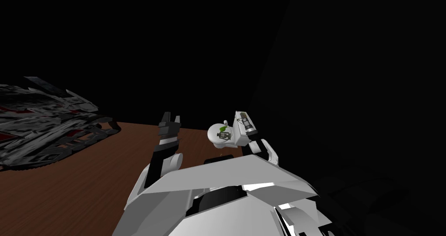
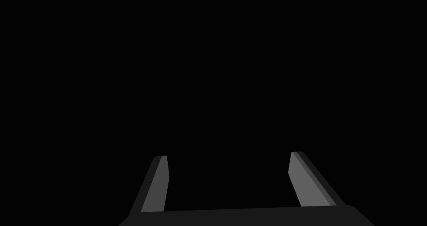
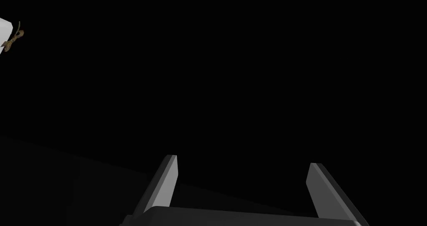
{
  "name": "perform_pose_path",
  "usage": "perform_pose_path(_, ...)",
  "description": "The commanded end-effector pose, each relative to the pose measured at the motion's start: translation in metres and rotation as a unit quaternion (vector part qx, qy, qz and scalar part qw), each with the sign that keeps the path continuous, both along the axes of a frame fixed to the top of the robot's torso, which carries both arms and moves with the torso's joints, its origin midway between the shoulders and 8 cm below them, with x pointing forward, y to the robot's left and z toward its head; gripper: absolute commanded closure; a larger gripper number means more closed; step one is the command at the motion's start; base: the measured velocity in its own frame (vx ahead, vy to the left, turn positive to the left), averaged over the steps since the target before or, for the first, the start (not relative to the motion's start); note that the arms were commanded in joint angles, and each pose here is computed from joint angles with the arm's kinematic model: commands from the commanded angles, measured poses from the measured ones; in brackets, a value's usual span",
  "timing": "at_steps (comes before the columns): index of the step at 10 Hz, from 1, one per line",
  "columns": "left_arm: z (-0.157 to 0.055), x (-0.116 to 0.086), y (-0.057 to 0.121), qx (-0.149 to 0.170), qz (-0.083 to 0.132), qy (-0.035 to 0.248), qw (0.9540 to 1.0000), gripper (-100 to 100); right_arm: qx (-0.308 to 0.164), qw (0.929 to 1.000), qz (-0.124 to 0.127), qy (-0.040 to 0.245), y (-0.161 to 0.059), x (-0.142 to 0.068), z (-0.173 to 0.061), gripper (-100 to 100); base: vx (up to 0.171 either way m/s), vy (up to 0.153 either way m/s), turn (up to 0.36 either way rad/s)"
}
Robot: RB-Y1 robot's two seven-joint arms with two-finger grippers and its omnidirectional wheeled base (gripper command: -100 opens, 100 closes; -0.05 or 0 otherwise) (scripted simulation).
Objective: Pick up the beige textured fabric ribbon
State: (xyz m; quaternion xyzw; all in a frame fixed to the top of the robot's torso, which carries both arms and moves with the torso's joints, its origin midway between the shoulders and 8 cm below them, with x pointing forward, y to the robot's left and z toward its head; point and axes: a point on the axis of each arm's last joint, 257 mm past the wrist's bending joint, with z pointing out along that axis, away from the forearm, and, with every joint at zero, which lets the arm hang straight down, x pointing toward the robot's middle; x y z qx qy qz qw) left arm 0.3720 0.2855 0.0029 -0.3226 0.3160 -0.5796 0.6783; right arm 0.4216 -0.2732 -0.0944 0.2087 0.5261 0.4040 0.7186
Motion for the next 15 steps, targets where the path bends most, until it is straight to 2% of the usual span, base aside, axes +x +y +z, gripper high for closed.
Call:
perform_pose_path(1,0.0,0.0,0.0,0.0,0.0,0.0,1.0,0,-0.065,0.9973,-0.009,0.033,-0.001,0.013,-0.026,-100,0.009,0.064,0.007)
perform_pose_path(3,0.0,0.0,0.0,0.0,0.0,0.0,1.0,0,-0.069,0.9968,-0.012,0.04,-0.003,0.014,-0.034,-100,0.008,0.04,-0.002)
perform_pose_path(5,0.0,0.0,0.0,0.0,0.0,0.0,1.0,0,-0.162,0.9832,-0.024,0.08,-0.011,0.028,-0.069,-100,0.01,0.051,0.007)
perform_pose_path(6,0.0,0.0,0.0,0.0,0.0,0.0,1.0,0,-0.165,0.9819,-0.027,0.089,-0.015,0.029,-0.078,-100,0.022,0.058,-0.005)
perform_pose_path(7,0.0,0.0,0.0,0.0,0.0,0.0,1.0,0,-0.214,0.9701,-0.034,0.108,-0.022,0.035,-0.095,-100,0.027,0.064,0.003)
perform_pose_path(8,0.0,0.0,0.0,0.0,0.0,0.0,1.0,0,-0.215,0.9697,-0.035,0.112,-0.023,0.035,-0.099,-100,0.015,0.05,-0.002)
perform_pose_path(10,0.0,0.0,0.0,0.0,0.0,0.0,1.0,0,-0.307,0.9397,-0.045,0.144,-0.039,0.045,-0.13,-100,0.015,0.059,0.001)
perform_pose_path(11,0.0,0.0,0.0,0.0,0.0,0.0,1.0,0,-0.314,0.9357,-0.049,0.153,-0.044,0.044,-0.138,-100,0.018,0.059,-0.002)
perform_pose_path(13,0.0,0.0,0.0,0.0,0.0,0.0,1.0,0,-0.405,0.8943,-0.06,0.18,-0.066,0.053,-0.164,-100,0.022,0.071,-0.001)
perform_pose_path(14,0.0,0.0,0.0,0.0,0.0,0.0,1.0,0,-0.411,0.89,-0.061,0.188,-0.07,0.052,-0.172,-100,0.018,0.063,-0.005)
perform_pose_path(15,0.0,0.0,0.0,0.0,0.0,0.0,1.0,0,-0.457,0.8635,-0.067,0.203,-0.085,0.054,-0.186,-100,0.018,0.063,-0.003)
